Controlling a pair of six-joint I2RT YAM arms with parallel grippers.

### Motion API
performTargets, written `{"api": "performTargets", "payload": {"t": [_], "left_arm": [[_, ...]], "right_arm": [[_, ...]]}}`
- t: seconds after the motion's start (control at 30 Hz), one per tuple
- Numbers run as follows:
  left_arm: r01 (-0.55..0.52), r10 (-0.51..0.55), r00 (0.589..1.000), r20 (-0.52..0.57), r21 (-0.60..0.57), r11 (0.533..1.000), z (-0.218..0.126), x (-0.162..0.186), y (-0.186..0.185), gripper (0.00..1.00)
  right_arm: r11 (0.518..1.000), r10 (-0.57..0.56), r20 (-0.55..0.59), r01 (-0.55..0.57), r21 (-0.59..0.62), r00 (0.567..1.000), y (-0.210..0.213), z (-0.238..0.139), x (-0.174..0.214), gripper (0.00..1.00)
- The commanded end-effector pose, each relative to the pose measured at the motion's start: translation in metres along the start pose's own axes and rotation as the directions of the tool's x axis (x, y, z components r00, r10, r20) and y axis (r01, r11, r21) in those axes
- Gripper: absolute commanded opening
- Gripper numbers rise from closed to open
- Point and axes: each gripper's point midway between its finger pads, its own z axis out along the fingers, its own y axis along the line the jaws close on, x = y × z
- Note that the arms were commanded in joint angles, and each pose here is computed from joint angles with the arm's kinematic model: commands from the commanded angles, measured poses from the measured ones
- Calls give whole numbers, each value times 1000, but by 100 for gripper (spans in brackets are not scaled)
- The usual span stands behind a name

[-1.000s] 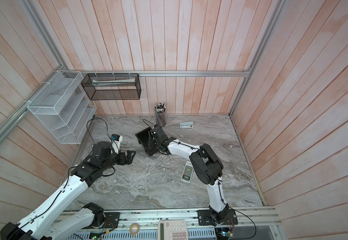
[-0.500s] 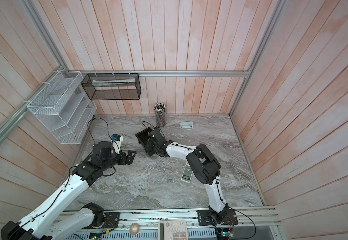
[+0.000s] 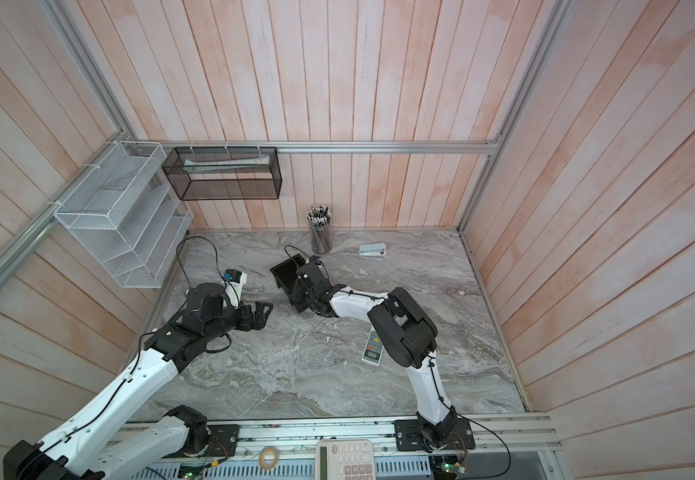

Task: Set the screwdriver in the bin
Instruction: 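Lower the screwdriver into the bin and open the right gripper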

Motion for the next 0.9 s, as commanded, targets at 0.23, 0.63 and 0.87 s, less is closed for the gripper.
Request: {"api": "performTargets", "payload": {"t": [0.23, 0.63, 0.87], "left_arm": [[3, -3, 1000, -1, 8, 1000, 2, 3, 1, 100], [4, -4, 1000, 11, -2, 1000, 0, 1, 2, 100], [2, -1, 999, 47, -19, 1000, -7, -5, 5, 100]], "right_arm": [[1000, 18, 22, -18, -14, 1000, 1, 4, 0, 35], [999, 1, 64, 2, -48, 998, 17, -16, -17, 50], [996, -31, 119, 41, -80, 992, 33, -41, -37, 64]]}}
